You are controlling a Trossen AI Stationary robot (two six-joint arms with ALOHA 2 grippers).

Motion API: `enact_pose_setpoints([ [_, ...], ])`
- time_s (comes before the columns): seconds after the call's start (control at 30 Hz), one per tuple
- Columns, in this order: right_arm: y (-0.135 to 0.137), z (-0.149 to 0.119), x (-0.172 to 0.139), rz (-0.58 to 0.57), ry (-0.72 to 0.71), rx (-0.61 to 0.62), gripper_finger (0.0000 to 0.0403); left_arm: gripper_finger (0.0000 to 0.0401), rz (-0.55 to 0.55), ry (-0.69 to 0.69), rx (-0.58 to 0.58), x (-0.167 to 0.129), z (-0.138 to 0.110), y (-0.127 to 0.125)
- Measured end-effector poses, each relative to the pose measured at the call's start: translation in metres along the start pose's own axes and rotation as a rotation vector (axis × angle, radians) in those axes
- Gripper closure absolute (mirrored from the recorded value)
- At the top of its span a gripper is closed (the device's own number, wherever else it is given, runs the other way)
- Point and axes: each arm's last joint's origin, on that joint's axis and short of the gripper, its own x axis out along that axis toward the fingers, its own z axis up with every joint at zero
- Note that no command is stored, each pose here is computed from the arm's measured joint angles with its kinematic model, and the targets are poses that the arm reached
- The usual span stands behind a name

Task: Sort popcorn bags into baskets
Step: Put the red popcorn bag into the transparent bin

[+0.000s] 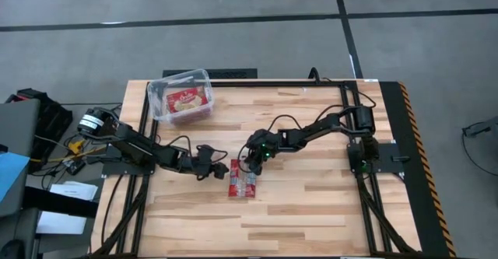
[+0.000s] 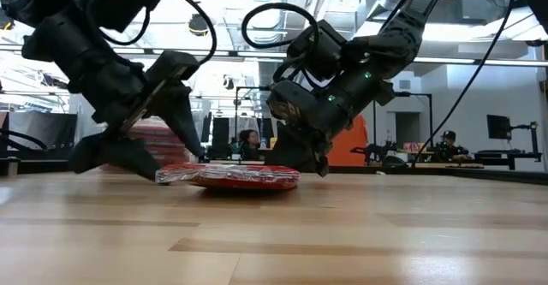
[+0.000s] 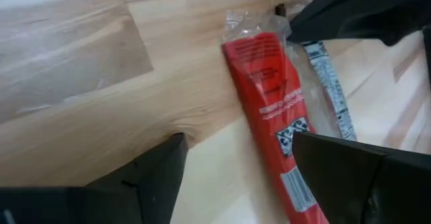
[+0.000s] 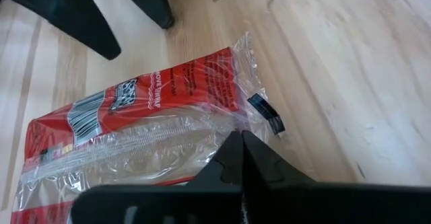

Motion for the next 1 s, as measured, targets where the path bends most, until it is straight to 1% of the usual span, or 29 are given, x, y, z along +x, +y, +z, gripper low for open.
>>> enact_pose_setpoints([
  [0.1, 0.000, 0.001, 0.000, -0.022, -0.017, -0.002, 0.0385, 0.0135, 0.000, -0.014, -0.011, 0.000, 0.001, -0.001],
  [0.2, 0.000, 0.004, 0.000, -0.018, -0.050, -0.005, 0.0392, 0.0135, 0.000, -0.025, -0.020, 0.000, 0.001, -0.001],
  [0.37, -0.003, 0.019, -0.001, -0.059, -0.105, -0.007, 0.0397, 0.0135, -0.023, -0.018, -0.035, 0.000, 0.001, -0.003],
  [0.5, -0.004, 0.034, -0.003, -0.063, -0.152, -0.022, 0.0385, 0.0135, -0.050, -0.043, -0.048, 0.000, 0.002, -0.006],
  [0.63, 0.014, 0.060, -0.027, -0.031, -0.189, -0.091, 0.0388, 0.0135, -0.043, -0.069, -0.049, 0.000, 0.003, -0.005],
  [0.67, 0.018, 0.063, -0.034, -0.036, -0.172, -0.104, 0.0392, 0.0135, -0.042, -0.075, -0.050, 0.000, 0.003, -0.005],
  [0.73, 0.024, 0.061, -0.044, -0.048, -0.117, -0.130, 0.0397, 0.0135, -0.035, -0.081, -0.050, 0.000, 0.003, -0.005],
  [0.9, 0.039, 0.040, -0.043, -0.126, 0.005, -0.165, 0.0388, 0.0135, -0.023, -0.094, -0.050, 0.003, 0.002, -0.003],
  [1.0, 0.051, 0.027, -0.040, -0.141, 0.067, -0.194, 0.0384, 0.0135, -0.059, -0.085, -0.063, 0.011, -0.002, -0.003],
])
